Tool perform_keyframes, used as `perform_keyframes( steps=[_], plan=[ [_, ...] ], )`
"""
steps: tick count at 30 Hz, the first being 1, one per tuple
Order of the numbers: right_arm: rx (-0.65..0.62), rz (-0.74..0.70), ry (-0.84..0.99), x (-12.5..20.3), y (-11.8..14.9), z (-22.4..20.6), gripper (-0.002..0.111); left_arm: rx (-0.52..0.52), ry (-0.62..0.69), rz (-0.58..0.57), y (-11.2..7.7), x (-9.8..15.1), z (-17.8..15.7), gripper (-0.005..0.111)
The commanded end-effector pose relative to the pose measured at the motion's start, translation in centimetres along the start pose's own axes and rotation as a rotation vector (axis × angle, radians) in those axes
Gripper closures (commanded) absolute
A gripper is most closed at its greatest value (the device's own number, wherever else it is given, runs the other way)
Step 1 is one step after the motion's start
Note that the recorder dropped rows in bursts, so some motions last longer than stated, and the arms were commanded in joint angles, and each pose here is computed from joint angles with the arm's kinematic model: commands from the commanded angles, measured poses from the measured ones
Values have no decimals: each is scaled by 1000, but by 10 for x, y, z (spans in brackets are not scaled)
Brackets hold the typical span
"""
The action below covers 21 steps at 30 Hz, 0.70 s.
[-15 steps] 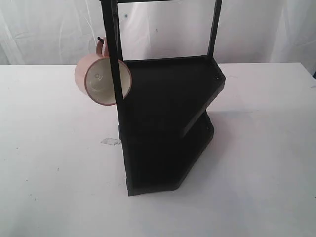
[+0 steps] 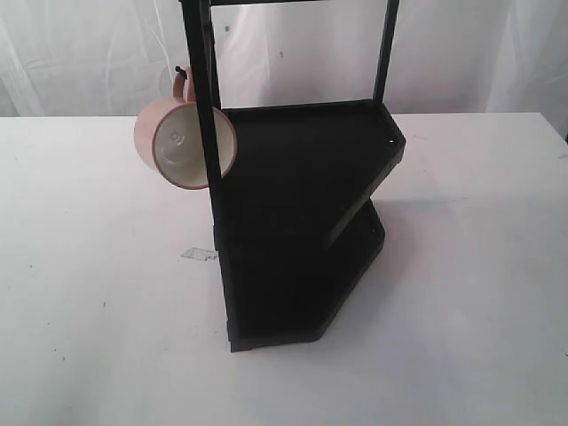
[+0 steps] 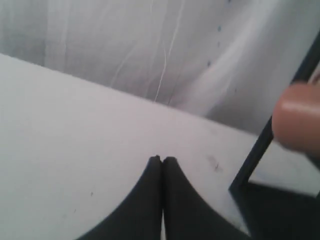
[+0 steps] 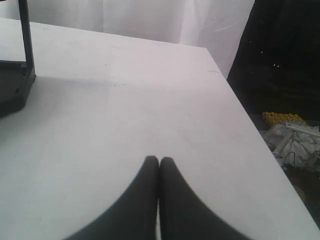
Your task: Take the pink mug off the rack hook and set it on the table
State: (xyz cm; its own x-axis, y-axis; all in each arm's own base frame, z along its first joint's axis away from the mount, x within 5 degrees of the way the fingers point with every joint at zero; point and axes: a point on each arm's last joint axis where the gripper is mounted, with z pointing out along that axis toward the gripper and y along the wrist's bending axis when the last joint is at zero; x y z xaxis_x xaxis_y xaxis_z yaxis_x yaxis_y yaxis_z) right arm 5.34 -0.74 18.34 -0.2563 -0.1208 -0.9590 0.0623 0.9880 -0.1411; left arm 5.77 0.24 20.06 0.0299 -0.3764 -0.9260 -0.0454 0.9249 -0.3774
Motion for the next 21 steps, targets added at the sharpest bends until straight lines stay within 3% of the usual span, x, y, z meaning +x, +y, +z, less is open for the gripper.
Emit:
perform_keyframes(
  steps=[1, 4, 8, 10, 12, 14, 18, 21],
  plan=[
    [4, 3, -4, 0, 0, 0, 108, 11, -214, -86, 0, -18, -2, 107],
    [4, 3, -4, 0, 0, 0, 108, 14, -457, -81, 1, -39, -10, 107],
    [4, 3, -4, 0, 0, 0, 108, -20, -402, -75, 0, -45, -1, 107],
    [4, 3, -4, 0, 0, 0, 108, -55, -323, 135, -6, -53, 7, 107],
    [4, 3, -4, 0, 0, 0, 108, -60, -133, 469, -10, -45, 20, 107],
    [4, 3, -4, 0, 0, 0, 108, -47, 72, 654, -7, -29, 34, 107],
    [4, 3, -4, 0, 0, 0, 108, -71, 148, 656, -2, -23, 52, 107],
    [4, 3, -4, 0, 0, 0, 108, -80, 237, 579, -1, -18, 63, 107]
  ],
)
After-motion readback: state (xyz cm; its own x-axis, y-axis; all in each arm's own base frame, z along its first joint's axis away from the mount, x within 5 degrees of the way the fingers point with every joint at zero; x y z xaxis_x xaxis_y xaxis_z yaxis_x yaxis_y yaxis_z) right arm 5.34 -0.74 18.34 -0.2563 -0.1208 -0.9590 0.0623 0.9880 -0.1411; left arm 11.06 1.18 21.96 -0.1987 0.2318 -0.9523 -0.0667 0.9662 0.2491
